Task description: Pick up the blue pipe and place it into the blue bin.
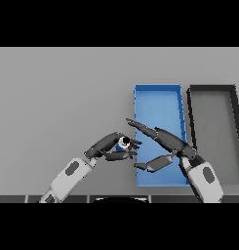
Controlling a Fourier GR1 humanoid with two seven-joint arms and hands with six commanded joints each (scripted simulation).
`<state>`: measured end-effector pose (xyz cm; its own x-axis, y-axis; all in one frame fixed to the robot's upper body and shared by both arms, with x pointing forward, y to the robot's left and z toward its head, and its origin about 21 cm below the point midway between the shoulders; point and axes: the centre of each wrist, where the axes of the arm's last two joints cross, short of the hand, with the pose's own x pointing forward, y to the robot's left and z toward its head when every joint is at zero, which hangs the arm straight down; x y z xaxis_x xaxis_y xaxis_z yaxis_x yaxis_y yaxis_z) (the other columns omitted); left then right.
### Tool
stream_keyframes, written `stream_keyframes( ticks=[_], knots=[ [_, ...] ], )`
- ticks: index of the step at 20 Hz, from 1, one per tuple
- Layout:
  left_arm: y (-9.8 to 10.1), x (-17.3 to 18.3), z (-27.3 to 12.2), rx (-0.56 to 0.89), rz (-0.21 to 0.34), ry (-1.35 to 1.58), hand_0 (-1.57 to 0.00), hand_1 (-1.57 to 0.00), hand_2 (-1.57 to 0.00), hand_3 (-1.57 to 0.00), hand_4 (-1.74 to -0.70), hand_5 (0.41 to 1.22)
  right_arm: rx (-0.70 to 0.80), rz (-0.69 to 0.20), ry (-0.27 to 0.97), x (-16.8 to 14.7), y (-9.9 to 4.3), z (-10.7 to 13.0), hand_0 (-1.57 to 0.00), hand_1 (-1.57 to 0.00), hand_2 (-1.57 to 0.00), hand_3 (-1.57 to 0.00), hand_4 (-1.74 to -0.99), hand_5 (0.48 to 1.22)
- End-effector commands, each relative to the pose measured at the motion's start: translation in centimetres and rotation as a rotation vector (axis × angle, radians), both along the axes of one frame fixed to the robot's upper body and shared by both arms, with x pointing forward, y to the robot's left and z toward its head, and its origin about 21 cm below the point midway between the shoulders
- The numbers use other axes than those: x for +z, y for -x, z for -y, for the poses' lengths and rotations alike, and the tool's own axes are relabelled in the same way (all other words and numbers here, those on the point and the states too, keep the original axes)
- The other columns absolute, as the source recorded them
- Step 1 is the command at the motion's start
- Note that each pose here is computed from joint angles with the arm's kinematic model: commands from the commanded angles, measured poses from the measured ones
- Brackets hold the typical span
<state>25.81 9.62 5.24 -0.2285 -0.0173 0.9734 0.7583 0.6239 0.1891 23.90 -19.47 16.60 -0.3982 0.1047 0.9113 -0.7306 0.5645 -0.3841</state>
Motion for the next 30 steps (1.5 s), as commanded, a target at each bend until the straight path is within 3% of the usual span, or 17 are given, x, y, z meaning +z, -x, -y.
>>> stream_keyframes(
  ticks=[1, 10, 14, 15, 16, 18, 19, 20, 21, 23, 26, 28, 30],
  knots=[
    [-0.3, 0.1, -0.2, 0.001, 0.0, 0.0, -1.57, -1.57, -1.57, -1.44, -1.73, 1.221, 0.023, 0.004, 0.004, 0.3, -0.2, -0.6, 0.0, 0.0, 0.0, 0.0, -1.294, 0.532],
    [-1.2, -0.2, -0.2, -0.039, -0.02, 0.029, -1.57, -1.57, -1.57, -1.51, -1.73, 1.221, 0.13, -0.027, 0.07, 0.6, -2.8, -5.5, 0.0, 0.0, 0.0, 0.0, -1.222, 0.512],
    [-0.8, -0.2, -0.6, -0.051, -0.043, 0.025, -1.57, -1.57, -1.57, -1.47, -1.72, 1.221, 0.17, -0.036, 0.098, 0.6, -4.2, -7.0, -0.01, -0.04, -0.07, -0.01, -1.241, 0.516],
    [-1.0, -0.3, -0.8, -0.06, -0.046, 0.029, -1.57, -1.57, -1.57, -1.4, -1.72, 1.221, 0.186, -0.041, 0.1, 0.6, -4.5, -7.4, -0.05, -0.08, -0.11, -0.04, -1.268, 0.519],
    [-0.8, -0.4, -0.6, -0.063, 0.002, 0.029, -1.5, -1.39, -1.37, -1.15, -1.63, 1.221, 0.202, -0.039, 0.105, 0.9, -4.5, -8.1, -0.14, -0.17, -0.19, -0.11, -1.308, 0.523],
    [-1.2, 0.2, -0.8, -0.031, 0.054, -0.12, -0.99, -0.9, -0.87, -0.74, -1.59, 1.221, 0.232, -0.038, 0.121, 0.9, -4.6, -8.7, -0.48, -0.5, -0.5, -0.37, -1.39, 0.538],
    [-0.6, -0.1, -0.6, -0.03, 0.066, -0.103, -0.88, -0.83, -0.8, -0.67, -1.61, 1.221, 0.248, -0.043, 0.123, 0.9, -4.6, -8.8, -0.7, -0.71, -0.71, -0.56, -1.453, 0.551],
    [-0.6, 0.0, -0.5, -0.024, 0.068, -0.101, -0.89, -0.87, -0.85, -0.66, -1.64, 1.221, 0.266, -0.049, 0.103, 0.9, -4.6, -8.9, -0.87, -0.89, -0.89, -0.7, -1.503, 0.573],
    [-0.6, 0.0, -0.4, -0.024, 0.064, -0.054, -1.03, -1.01, -0.99, -0.62, -1.66, 1.192, 0.274, -0.077, 0.101, 0.5, -4.5, -8.6, -1.01, -1.02, -1.02, -0.83, -1.541, 0.604],
    [-0.7, 0.2, -0.2, -0.027, 0.031, 0.024, -1.22, -1.21, -1.2, -0.52, -1.69, 1.203, 0.268, -0.102, 0.079, 0.8, -4.5, -9.4, -1.21, -1.22, -1.22, -1.1, -1.492, 0.706],
    [-0.3, -0.4, -0.3, -0.038, 0.005, 0.061, -1.39, -1.39, -1.38, -0.55, -1.71, 1.212, 0.258, -0.062, 0.044, 0.3, -4.0, -9.3, -1.39, -1.39, -1.39, -1.33, -1.458, 0.957],
    [-0.7, 0.0, -0.3, -0.035, 0.009, 0.031, -1.46, -1.45, -1.45, -0.59, -1.72, 1.215, 0.248, -0.024, 0.054, 0.4, -4.0, -9.0, -1.45, -1.46, -1.46, -1.42, -1.459, 1.052],
    [-0.8, 0.2, 0.0, -0.036, 0.029, 0.01, -1.5, -1.45, -1.49, -0.53, -1.73, 1.217, 0.261, -0.004, 0.04, 0.3, -3.9, -9.2, -1.5, -1.5, -1.5, -1.47, -1.469, 1.113]
  ],
)
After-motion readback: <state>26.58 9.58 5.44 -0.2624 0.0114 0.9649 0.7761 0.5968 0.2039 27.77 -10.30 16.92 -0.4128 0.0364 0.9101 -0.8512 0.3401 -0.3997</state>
